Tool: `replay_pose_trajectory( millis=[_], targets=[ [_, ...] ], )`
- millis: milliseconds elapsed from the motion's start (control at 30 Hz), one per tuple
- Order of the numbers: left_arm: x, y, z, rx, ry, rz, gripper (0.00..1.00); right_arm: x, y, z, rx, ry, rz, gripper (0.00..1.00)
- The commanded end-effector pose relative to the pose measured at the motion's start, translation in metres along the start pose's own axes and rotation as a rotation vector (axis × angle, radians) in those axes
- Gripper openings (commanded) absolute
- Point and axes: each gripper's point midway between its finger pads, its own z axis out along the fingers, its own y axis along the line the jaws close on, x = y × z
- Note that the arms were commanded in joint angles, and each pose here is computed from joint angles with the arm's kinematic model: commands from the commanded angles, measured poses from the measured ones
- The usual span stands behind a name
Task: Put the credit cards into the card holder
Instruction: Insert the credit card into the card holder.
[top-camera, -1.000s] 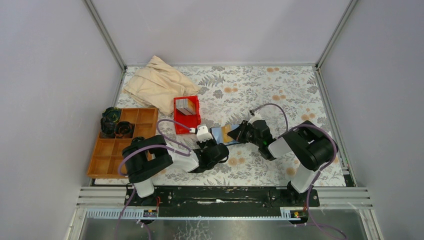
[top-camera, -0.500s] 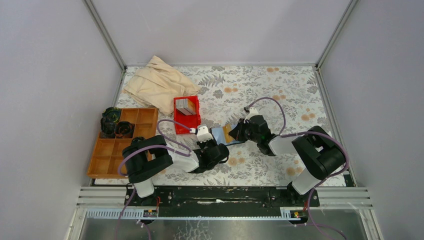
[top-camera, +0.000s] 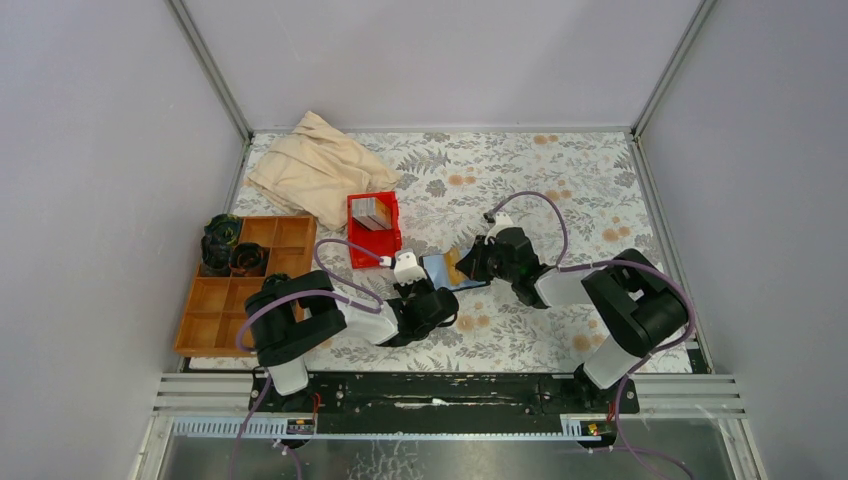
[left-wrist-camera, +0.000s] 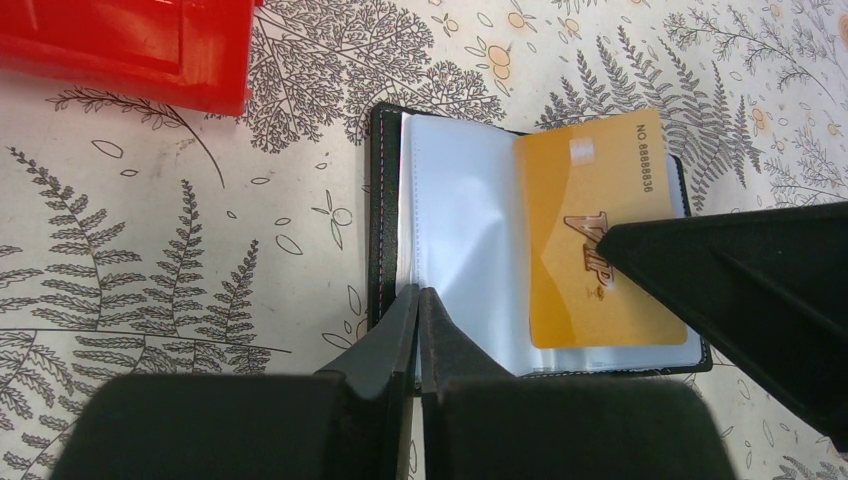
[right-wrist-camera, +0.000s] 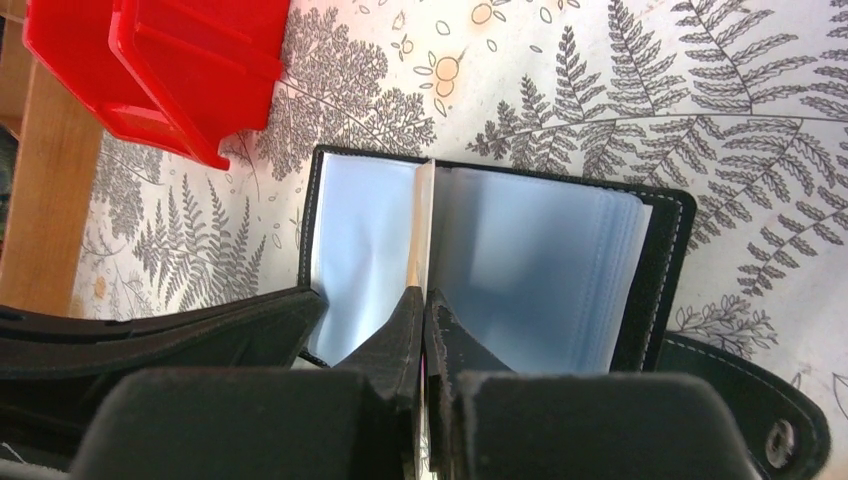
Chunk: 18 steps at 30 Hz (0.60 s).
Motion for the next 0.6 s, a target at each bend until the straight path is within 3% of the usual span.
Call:
replay_pose_trajectory(
  millis=[0, 567],
  targets=[
    [0.134, 0.127, -0.068, -0.19, 0.641, 0.416, 0.05, 0.035, -0.014, 0.005, 0.022, 0.091, 0.051, 0.0],
    [0.133, 0.129, -0.069, -0.193, 0.636, 0.42, 0.04, 0.069, -0.02, -0.004, 0.013, 0.116, 0.242, 0.0]
  ],
)
